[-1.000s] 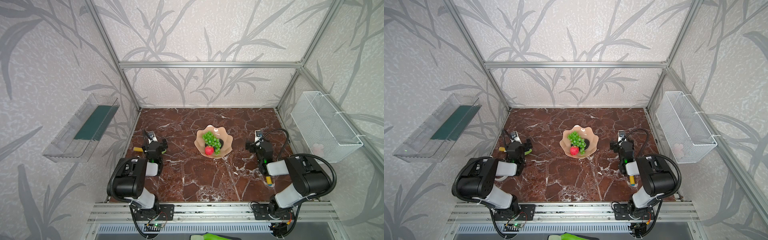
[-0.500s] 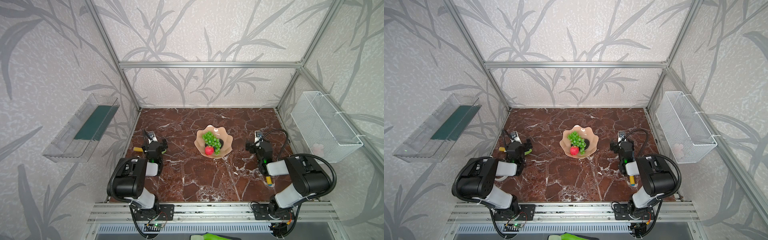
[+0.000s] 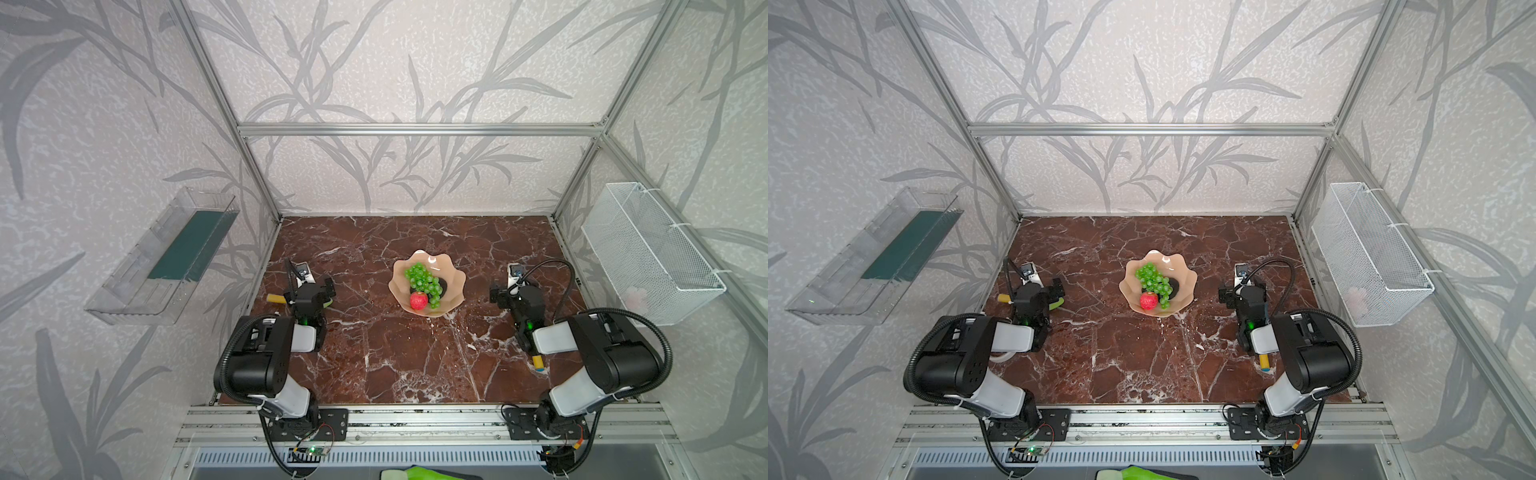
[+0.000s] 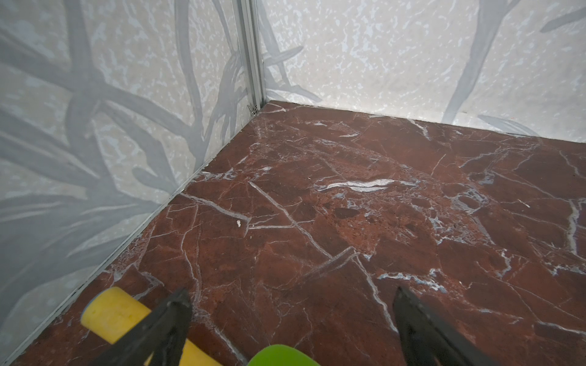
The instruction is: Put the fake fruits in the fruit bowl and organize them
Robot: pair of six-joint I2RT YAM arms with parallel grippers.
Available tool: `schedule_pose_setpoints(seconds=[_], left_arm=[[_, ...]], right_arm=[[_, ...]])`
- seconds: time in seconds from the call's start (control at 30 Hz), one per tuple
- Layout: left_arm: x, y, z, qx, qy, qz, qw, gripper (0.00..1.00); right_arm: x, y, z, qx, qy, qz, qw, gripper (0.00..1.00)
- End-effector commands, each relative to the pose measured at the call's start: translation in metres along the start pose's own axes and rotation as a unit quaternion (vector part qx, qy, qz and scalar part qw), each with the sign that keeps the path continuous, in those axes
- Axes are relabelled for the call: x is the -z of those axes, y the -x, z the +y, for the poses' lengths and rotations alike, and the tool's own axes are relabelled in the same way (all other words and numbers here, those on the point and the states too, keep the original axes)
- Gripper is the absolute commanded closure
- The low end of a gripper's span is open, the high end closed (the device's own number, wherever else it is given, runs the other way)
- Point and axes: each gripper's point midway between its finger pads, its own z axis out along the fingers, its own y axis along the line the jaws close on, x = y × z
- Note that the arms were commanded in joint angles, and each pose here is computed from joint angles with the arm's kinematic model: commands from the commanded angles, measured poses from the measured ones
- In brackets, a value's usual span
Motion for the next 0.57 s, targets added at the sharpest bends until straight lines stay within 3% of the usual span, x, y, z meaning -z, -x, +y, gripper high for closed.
schedule_pose_setpoints(seconds=[0.0, 0.07, 0.13, 0.53], left_arm=[[-0.003, 0.003, -0.002, -0.006, -0.001, -0.003, 1.0, 0.01], [-0.003, 0.003, -0.002, -0.007, -0.001, -0.002, 1.0, 0.01], [-0.003, 0.002, -0.002, -0.007, -0.001, -0.002, 1.0, 0.01], [-0.003, 0.003, -0.001, -0.007, 0.0, -0.002, 1.0, 0.01]], right_arm=[[0.001, 0.012, 0.005, 0.005, 0.02, -0.026, 0.999, 0.01], [0.003, 0.012, 0.014, 0.027, 0.031, -0.026, 0.999, 0.01], [-0.002, 0.012, -0.007, 0.005, -0.034, -0.014, 0.999, 0.01], [-0.004, 0.01, -0.009, -0.001, -0.033, -0.004, 0.999, 0.01]])
